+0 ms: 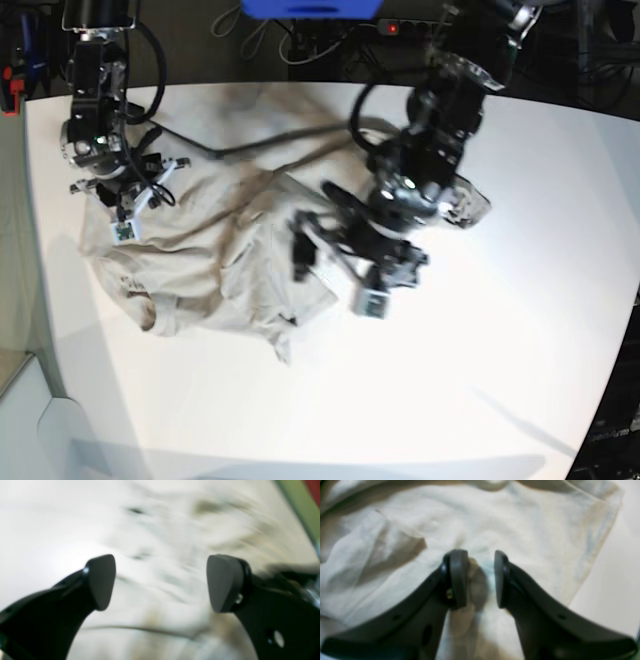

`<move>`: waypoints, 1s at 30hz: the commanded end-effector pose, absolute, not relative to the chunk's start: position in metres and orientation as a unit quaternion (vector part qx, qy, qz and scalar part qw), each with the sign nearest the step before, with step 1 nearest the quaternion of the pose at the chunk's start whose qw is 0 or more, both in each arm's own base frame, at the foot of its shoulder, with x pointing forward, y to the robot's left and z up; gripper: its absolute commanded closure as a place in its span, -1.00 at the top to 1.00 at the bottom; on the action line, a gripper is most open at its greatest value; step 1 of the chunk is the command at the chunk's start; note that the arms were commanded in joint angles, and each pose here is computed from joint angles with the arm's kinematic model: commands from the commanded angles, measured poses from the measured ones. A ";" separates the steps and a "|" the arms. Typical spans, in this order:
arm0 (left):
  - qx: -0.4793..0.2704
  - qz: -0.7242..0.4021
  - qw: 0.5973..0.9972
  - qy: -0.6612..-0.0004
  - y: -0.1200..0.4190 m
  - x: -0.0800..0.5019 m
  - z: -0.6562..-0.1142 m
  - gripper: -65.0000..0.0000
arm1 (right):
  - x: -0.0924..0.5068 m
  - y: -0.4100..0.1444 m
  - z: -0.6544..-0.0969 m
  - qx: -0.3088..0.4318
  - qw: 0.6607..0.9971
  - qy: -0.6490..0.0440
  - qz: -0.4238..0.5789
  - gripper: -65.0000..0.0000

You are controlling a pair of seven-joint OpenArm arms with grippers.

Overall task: Layout the t-shirt on the table in an organized manner, then fold the t-shirt properly
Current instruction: 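Grasp the shirt fabric with the left gripper near its middle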

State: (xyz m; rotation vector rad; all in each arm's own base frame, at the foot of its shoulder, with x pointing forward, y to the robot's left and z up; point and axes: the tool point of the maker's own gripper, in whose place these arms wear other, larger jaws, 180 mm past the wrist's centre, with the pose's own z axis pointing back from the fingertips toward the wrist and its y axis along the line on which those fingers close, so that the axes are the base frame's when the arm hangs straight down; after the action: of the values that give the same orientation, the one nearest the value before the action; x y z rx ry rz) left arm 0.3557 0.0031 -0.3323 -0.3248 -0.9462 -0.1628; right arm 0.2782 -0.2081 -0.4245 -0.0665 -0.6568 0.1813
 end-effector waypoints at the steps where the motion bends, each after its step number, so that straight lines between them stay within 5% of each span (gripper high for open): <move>1: -0.159 -0.058 0.873 -0.458 0.006 0.363 -0.329 0.70 | 0.281 -0.210 -0.419 -0.036 0.940 -0.326 0.098 -0.40; 24: -0.134 -0.005 0.928 -0.348 0.010 0.374 -0.414 0.68 | 0.281 -0.212 -0.419 -0.039 0.940 -0.325 0.099 -0.40; 27: -0.129 -0.003 0.939 -0.320 0.012 0.365 -0.434 0.39 | 0.281 -0.211 -0.419 -0.038 0.940 -0.325 0.099 -0.40; 30: -0.126 -0.001 0.943 -0.310 0.015 0.362 -0.442 -0.17 | 0.281 -0.210 -0.419 -0.037 0.940 -0.326 0.098 -0.40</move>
State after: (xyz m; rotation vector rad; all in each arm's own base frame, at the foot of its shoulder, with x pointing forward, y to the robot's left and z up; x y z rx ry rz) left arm 0.3716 0.0196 -0.4349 -0.2412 -0.6915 0.0012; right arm 0.2780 -0.2077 -0.4247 -0.0662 -0.6561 0.1825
